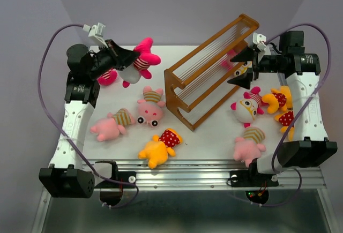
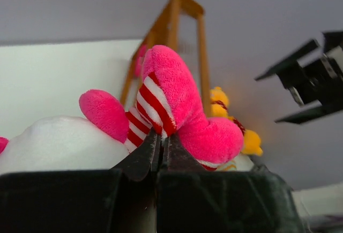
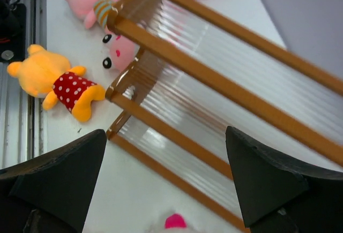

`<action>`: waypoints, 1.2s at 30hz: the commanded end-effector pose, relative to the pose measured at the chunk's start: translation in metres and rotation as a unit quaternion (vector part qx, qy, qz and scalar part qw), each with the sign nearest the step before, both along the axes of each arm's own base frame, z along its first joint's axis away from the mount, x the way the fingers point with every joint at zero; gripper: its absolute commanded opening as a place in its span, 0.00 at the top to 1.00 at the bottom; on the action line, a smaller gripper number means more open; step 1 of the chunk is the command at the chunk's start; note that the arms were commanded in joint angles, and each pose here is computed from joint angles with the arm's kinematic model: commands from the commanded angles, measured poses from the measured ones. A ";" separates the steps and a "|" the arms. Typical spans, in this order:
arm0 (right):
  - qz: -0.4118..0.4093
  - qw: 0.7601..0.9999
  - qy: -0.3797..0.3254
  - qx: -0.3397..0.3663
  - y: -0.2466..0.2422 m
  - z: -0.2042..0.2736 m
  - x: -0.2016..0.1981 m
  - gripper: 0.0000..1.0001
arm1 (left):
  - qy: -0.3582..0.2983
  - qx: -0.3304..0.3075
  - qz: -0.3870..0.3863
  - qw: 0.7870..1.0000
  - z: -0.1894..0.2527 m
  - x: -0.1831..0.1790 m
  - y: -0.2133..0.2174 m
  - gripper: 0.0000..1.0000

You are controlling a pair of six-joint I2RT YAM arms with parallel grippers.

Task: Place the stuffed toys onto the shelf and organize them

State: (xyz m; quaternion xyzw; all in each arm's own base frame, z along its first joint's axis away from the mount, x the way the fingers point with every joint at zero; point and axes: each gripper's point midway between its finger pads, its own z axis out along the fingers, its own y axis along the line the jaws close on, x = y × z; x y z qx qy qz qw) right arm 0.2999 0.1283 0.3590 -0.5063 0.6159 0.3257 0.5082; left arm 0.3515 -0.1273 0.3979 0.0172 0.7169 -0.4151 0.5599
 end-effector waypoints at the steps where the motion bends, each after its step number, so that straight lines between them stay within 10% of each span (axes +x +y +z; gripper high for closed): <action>1: 0.071 0.989 -0.119 0.044 0.029 0.067 0.004 0.02 | -0.146 -0.020 -0.199 0.969 0.082 -0.073 -0.069 1.00; 18: 0.245 0.940 -0.177 0.155 0.125 0.124 -0.042 0.00 | -0.195 -0.105 -0.464 0.858 0.151 -0.188 -0.188 1.00; 24: 0.307 0.925 -0.155 0.158 0.143 0.124 -0.077 0.02 | -0.197 -0.111 -0.474 0.851 0.152 -0.186 -0.197 1.00; 28: 0.340 0.919 -0.124 0.156 0.150 0.117 -0.100 0.14 | -0.203 -0.111 -0.469 0.853 0.152 -0.184 -0.197 1.00; 30: 0.345 0.919 -0.111 0.156 0.150 0.116 -0.108 0.42 | -0.203 -0.109 -0.463 0.856 0.149 -0.181 -0.196 1.00; 36: 0.334 0.923 -0.089 0.167 0.150 0.123 -0.116 0.82 | -0.199 -0.106 -0.432 0.873 0.142 -0.165 -0.187 1.00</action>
